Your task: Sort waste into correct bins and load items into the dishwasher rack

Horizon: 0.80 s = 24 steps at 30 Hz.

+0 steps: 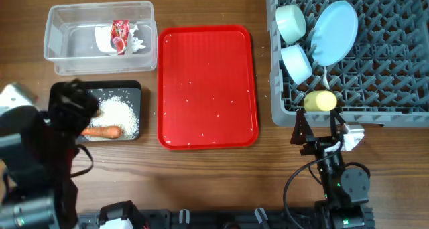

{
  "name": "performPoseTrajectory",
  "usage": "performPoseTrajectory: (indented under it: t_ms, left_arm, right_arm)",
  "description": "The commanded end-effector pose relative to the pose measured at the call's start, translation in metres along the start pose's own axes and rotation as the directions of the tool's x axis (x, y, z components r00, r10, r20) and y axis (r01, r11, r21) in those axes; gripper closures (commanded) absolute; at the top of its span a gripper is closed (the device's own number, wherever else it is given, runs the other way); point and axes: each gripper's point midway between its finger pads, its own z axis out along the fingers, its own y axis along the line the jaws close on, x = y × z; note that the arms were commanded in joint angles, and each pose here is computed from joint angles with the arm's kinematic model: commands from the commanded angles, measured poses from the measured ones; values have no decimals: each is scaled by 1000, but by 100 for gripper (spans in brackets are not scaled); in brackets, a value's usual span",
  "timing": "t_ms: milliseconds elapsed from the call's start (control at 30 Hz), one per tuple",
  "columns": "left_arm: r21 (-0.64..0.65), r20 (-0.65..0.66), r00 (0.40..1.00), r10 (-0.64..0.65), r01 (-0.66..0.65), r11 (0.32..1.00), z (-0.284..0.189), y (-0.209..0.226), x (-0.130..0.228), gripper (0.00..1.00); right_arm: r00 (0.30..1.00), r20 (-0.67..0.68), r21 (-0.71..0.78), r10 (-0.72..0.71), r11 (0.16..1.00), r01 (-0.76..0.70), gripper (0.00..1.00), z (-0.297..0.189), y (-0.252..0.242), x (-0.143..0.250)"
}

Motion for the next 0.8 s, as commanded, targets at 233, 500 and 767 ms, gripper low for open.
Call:
performPoseTrajectory:
  t_ms: [233, 500, 767]
  left_arm:
    - [345, 321, 944, 70, -186, 920, 44, -9, 56, 0]
    - [376, 458, 879, 133, -327, 867, 56, 19, 102, 0]
    - [317, 386, 900, 202, -336, 887, 82, 49, 138, 0]
  right_arm:
    - [1000, 9, -20, 7, 1000, -6, 0, -1, 4, -2]
    - [1000, 9, -20, 6, 1000, -6, 0, -1, 4, -2]
    - [1000, 9, -20, 6, 1000, -6, 0, -1, 4, -2]
